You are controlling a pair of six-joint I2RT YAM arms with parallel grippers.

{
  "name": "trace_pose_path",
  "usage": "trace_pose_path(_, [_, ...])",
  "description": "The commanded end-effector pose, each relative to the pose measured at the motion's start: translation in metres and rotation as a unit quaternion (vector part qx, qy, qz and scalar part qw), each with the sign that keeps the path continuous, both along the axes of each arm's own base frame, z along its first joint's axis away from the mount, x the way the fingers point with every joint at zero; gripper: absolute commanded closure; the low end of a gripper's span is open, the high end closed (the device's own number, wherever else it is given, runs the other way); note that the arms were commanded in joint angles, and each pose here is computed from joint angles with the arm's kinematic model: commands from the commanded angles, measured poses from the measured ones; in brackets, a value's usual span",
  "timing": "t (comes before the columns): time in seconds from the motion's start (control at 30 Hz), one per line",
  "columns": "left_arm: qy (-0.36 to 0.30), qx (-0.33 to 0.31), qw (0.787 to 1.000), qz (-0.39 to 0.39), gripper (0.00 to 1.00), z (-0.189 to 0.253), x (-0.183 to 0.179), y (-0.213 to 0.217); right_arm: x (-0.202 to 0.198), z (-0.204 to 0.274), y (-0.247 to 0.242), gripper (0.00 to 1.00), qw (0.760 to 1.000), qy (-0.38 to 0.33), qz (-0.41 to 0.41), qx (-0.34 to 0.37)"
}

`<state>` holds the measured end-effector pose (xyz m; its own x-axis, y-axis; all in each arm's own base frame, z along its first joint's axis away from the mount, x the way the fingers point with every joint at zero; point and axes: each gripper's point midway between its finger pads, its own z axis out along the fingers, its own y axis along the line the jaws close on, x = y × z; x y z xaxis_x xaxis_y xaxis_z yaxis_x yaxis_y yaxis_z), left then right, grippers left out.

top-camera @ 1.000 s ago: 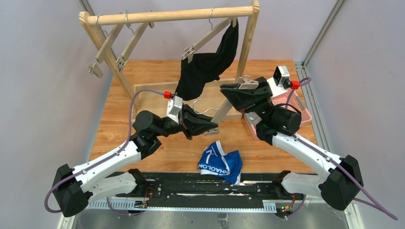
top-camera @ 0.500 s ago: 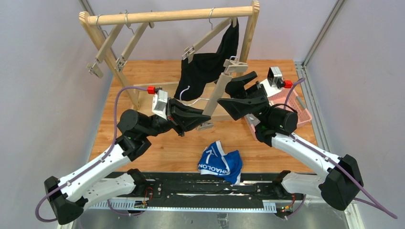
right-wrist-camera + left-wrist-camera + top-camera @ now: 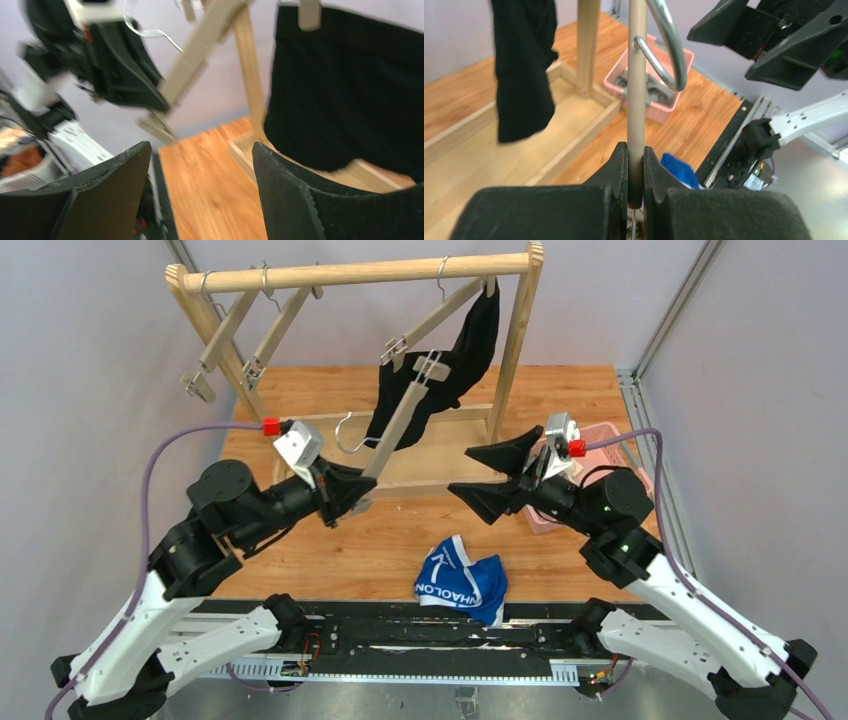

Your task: Remove the underwear clipped to the hanger

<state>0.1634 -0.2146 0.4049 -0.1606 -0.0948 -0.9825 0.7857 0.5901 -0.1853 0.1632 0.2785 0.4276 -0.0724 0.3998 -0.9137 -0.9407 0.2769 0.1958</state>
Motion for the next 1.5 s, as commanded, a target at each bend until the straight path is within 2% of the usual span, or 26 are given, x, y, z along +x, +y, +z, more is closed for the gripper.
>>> trace_pose_path(0.0, [0.037, 0.075, 0.995, 0.049, 1.0, -0.028, -0.022, 0.052, 0.026, -0.103, -0.033, 0.24, 0.968, 0.033, -0.129, -0.215])
trace_pose_path(0.2, [0.097, 0.1, 0.989, 0.055, 1.0, -0.049, -0.043, 0.072, 0.025, -0.199, -0.059, 0.24, 0.916, 0.114, -0.17, -0.345])
trace_pose_path(0.43, [0.147, 0.126, 0.969, 0.151, 1.0, -0.067, -0.048, 0.118, -0.013, -0.298, -0.062, 0.24, 0.838, 0.163, -0.154, -0.498])
trace_pose_path(0.63, [0.16, 0.124, 0.953, 0.224, 1.0, -0.072, -0.048, 0.151, -0.042, -0.346, -0.058, 0.23, 0.796, 0.195, -0.126, -0.558])
trace_pose_path(0.8, [0.143, 0.147, 0.933, 0.296, 1.0, -0.071, -0.035, 0.176, -0.05, -0.375, -0.058, 0.23, 0.765, 0.215, -0.107, -0.597])
trace_pose_path(0.93, [0.12, 0.183, 0.917, 0.335, 1.0, -0.062, -0.017, 0.182, -0.053, -0.397, -0.061, 0.23, 0.73, 0.236, -0.109, -0.633])
trace_pose_path(1.1, [0.089, 0.232, 0.909, 0.335, 1.0, -0.044, 0.005, 0.17, -0.058, -0.427, -0.067, 0.24, 0.686, 0.26, -0.109, -0.671])
trace_pose_path(1.13, [0.084, 0.24, 0.908, 0.332, 1.0, -0.04, 0.01, 0.166, -0.06, -0.432, -0.067, 0.29, 0.677, 0.265, -0.107, -0.678])
trace_pose_path(1.17, [0.081, 0.253, 0.907, 0.326, 1.0, -0.038, 0.016, 0.159, -0.061, -0.436, -0.066, 0.4, 0.672, 0.269, -0.104, -0.682])
trace_pose_path(1.2, [0.074, 0.258, 0.908, 0.321, 1.0, -0.033, 0.019, 0.156, -0.063, -0.44, -0.066, 0.58, 0.665, 0.272, -0.1, -0.689])
trace_pose_path(1.23, [0.07, 0.266, 0.908, 0.316, 1.0, -0.029, 0.023, 0.151, -0.063, -0.441, -0.063, 0.91, 0.662, 0.275, -0.098, -0.691])
trace_pose_path(1.27, [0.066, 0.282, 0.905, 0.31, 1.0, -0.027, 0.03, 0.145, -0.064, -0.443, -0.062, 0.98, 0.658, 0.279, -0.097, -0.693])
trace_pose_path(1.37, [0.055, 0.294, 0.908, 0.295, 1.0, -0.014, 0.044, 0.132, -0.063, -0.437, -0.056, 0.99, 0.665, 0.281, -0.094, -0.685])
trace_pose_path(1.47, [0.058, 0.277, 0.922, 0.265, 1.0, -0.003, 0.062, 0.121, -0.054, -0.415, -0.051, 0.99, 0.689, 0.269, -0.112, -0.664])
